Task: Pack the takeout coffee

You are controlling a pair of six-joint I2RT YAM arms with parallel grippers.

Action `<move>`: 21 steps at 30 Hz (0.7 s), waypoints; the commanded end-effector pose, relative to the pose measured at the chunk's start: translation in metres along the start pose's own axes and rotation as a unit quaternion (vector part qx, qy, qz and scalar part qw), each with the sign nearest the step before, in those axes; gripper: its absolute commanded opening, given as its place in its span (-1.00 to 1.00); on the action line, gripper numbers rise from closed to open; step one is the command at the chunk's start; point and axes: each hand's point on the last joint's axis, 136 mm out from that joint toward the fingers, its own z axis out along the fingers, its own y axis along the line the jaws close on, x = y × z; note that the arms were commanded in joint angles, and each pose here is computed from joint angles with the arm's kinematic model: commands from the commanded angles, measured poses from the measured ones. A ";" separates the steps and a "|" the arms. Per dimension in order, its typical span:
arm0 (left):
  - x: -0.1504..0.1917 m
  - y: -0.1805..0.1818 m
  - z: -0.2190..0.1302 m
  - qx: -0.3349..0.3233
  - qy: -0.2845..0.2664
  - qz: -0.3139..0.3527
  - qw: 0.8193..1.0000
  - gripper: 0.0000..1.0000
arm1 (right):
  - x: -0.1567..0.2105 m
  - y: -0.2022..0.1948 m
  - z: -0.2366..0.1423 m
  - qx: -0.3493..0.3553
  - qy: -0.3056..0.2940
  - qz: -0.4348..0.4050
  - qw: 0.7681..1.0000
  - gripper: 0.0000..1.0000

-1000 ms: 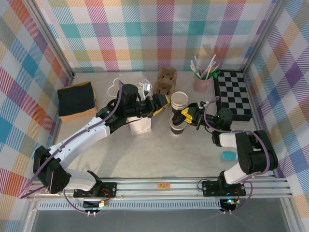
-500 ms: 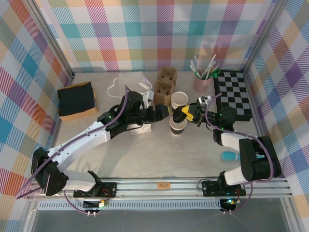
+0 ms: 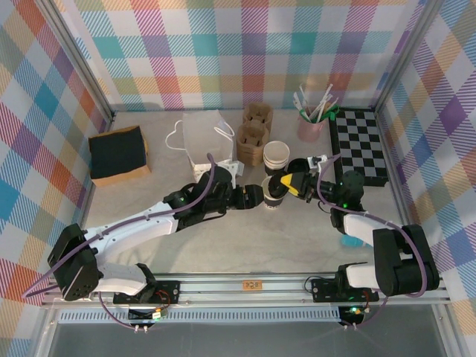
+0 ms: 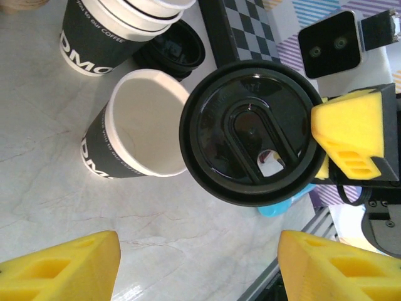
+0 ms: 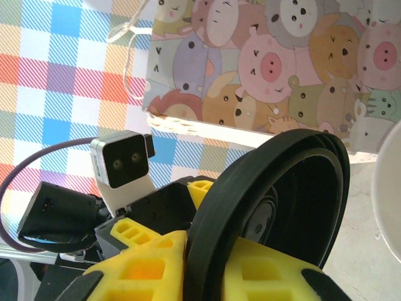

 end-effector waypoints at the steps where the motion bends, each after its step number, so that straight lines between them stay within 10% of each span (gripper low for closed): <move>1: -0.008 -0.003 -0.001 0.004 -0.029 0.009 1.000 0.34 | 0.005 0.009 0.003 -0.009 0.008 -0.047 0.999 -0.63; 21: 0.002 0.011 0.000 -0.009 -0.036 -0.003 0.999 0.33 | -0.009 0.000 0.023 -0.032 0.017 -0.043 0.998 -0.66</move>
